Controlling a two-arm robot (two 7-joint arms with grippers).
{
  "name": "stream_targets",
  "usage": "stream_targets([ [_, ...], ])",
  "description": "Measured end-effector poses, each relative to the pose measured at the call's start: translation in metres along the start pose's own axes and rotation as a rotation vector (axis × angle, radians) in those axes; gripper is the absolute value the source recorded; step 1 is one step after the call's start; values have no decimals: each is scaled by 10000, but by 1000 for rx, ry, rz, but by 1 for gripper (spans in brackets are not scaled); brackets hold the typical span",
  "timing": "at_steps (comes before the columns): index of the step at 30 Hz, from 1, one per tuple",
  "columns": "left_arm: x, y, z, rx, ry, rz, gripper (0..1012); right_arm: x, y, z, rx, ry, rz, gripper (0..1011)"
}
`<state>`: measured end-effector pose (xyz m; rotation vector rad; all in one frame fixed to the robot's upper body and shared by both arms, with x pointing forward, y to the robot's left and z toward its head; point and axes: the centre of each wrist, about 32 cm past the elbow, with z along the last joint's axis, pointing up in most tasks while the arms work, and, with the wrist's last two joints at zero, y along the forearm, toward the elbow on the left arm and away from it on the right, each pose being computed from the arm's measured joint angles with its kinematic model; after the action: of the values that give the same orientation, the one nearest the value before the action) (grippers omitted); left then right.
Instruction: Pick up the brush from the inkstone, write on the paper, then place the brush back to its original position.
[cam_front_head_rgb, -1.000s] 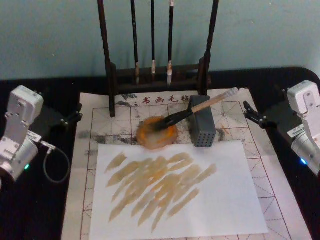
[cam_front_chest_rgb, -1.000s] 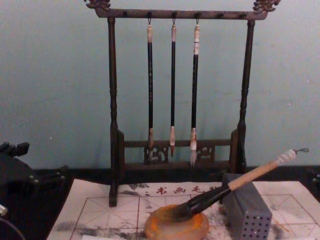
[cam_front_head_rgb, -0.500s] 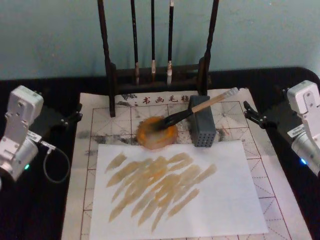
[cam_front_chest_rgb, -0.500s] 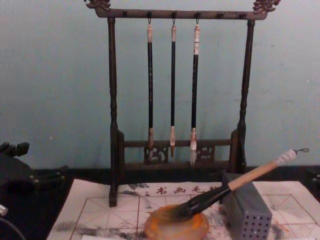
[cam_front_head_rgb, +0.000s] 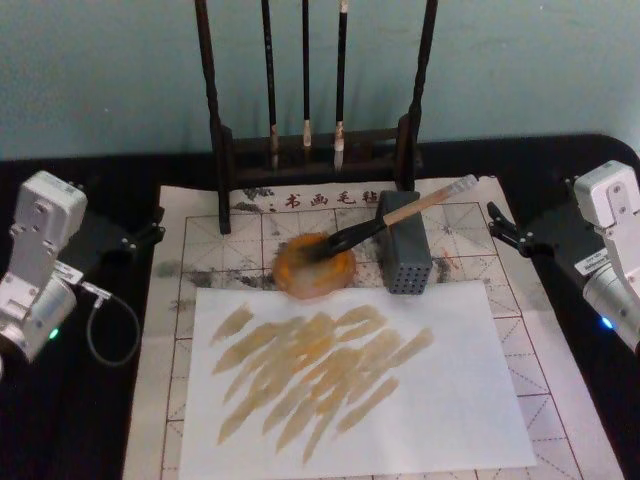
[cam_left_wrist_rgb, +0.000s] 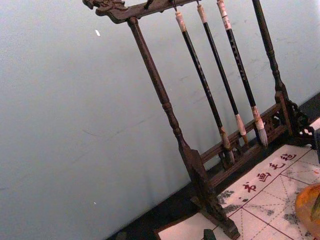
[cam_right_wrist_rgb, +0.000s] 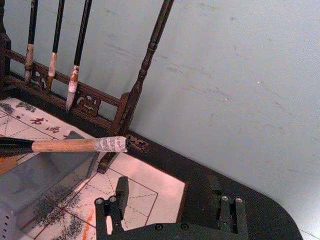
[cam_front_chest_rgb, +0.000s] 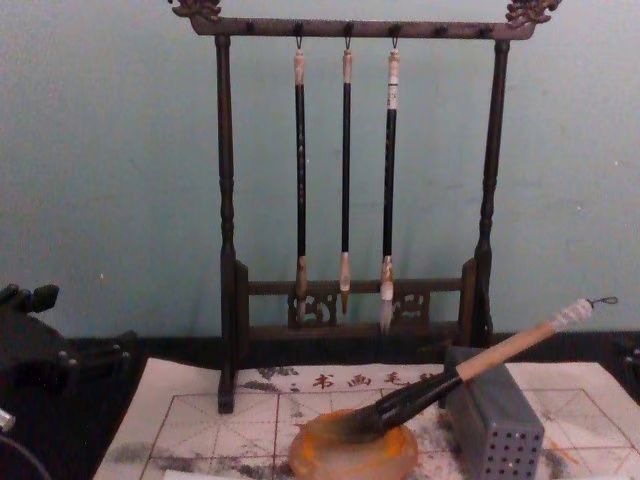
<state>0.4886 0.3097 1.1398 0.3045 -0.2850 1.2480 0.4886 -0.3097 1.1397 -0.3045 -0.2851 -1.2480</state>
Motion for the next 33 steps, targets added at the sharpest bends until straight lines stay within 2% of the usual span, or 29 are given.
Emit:
stream_targets([
  [9,0,0,0,0,0,0,1001,6,-1,1,1,0,0,1002],
  [13,0,0,0,0,0,0,1001,35,-24,-2,22,22,14,1002],
  [18,0,0,0,0,0,0,1001,50,-84,-13,60,111,35,1002],
  [29,0,0,0,0,0,0,1001,49,-301,-8,94,290,69,1002],
  [32,0,0,0,0,0,0,1001,31,-325,-9,106,350,91,1002],
  [33,0,0,0,0,0,0,1001,19,-327,-14,110,387,104,1002],
])
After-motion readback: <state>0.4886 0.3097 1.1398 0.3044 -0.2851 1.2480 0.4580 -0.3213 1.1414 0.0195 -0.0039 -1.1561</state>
